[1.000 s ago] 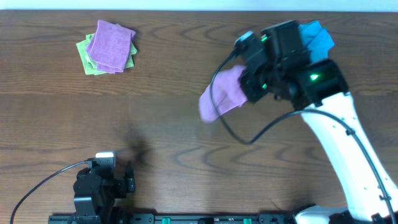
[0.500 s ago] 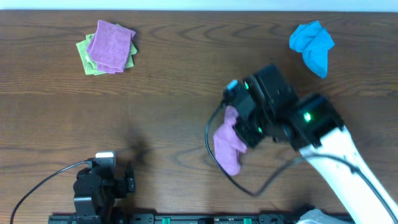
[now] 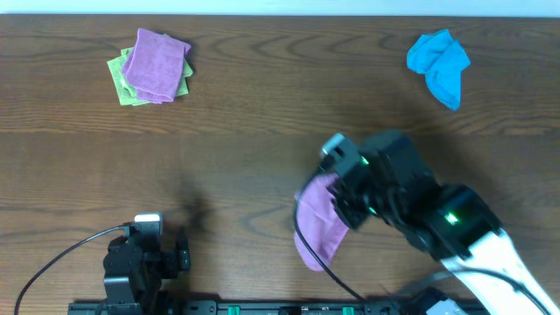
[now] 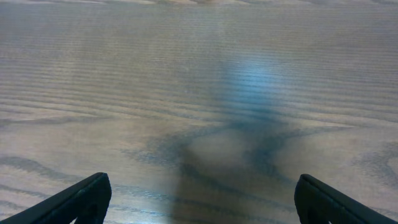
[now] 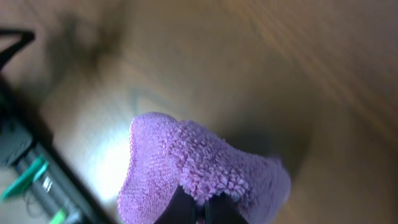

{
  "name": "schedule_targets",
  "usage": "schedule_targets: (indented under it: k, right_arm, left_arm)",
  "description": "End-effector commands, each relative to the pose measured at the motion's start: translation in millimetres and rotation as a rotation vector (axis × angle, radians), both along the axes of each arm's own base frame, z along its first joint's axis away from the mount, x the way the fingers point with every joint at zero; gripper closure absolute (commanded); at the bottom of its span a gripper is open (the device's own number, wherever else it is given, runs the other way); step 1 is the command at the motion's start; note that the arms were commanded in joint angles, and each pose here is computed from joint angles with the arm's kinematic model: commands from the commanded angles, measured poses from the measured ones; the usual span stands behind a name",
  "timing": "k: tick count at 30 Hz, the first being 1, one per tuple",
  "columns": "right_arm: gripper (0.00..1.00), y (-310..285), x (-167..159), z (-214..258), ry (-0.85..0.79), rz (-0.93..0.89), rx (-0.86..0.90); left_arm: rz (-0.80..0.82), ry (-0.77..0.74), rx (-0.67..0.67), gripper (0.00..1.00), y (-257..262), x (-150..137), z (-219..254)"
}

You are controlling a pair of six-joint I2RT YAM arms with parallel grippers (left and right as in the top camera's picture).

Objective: Fold the cloth
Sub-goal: 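Lift the purple cloth with the right gripper and drag it to table center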

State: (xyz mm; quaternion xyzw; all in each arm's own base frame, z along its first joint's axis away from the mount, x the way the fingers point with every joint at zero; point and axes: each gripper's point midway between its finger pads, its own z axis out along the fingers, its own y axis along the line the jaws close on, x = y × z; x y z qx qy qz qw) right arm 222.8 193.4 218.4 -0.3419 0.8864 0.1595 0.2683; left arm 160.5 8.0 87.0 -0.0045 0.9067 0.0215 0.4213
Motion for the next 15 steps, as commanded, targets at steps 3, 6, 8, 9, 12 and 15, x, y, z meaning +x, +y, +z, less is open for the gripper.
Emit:
schedule_targets:
  k: [3,6,8,9,12,15]
  right_arm:
    - [0.99,38,63,-52,-0.050,0.034,-0.058]
    - [0.19,55,143,-71,-0.218,-0.075,-0.078]
    - [0.01,65,161,-72,-0.224,-0.084,-0.082]
    - [0.01,67,164,-68,-0.205,-0.099,-0.079]
    - [0.01,67,163,-56,-0.159,-0.158,-0.053]
    - [0.01,60,154,-43,-0.111,-0.216,-0.034]
  left_arm:
    - [-0.023,0.062,0.040,0.05,2,-9,-14]
    - [-0.023,0.062,0.040,0.05,2,-9,-14]
    - [-0.023,0.062,0.040,0.05,2,-9,-14]
    - [-0.023,0.062,0.040,0.04,2,-9,-14]
    - [-0.023,0.062,0.040,0.04,2,-9,-14]
    - [-0.025,0.055,0.038,0.05,1,-8,-12]
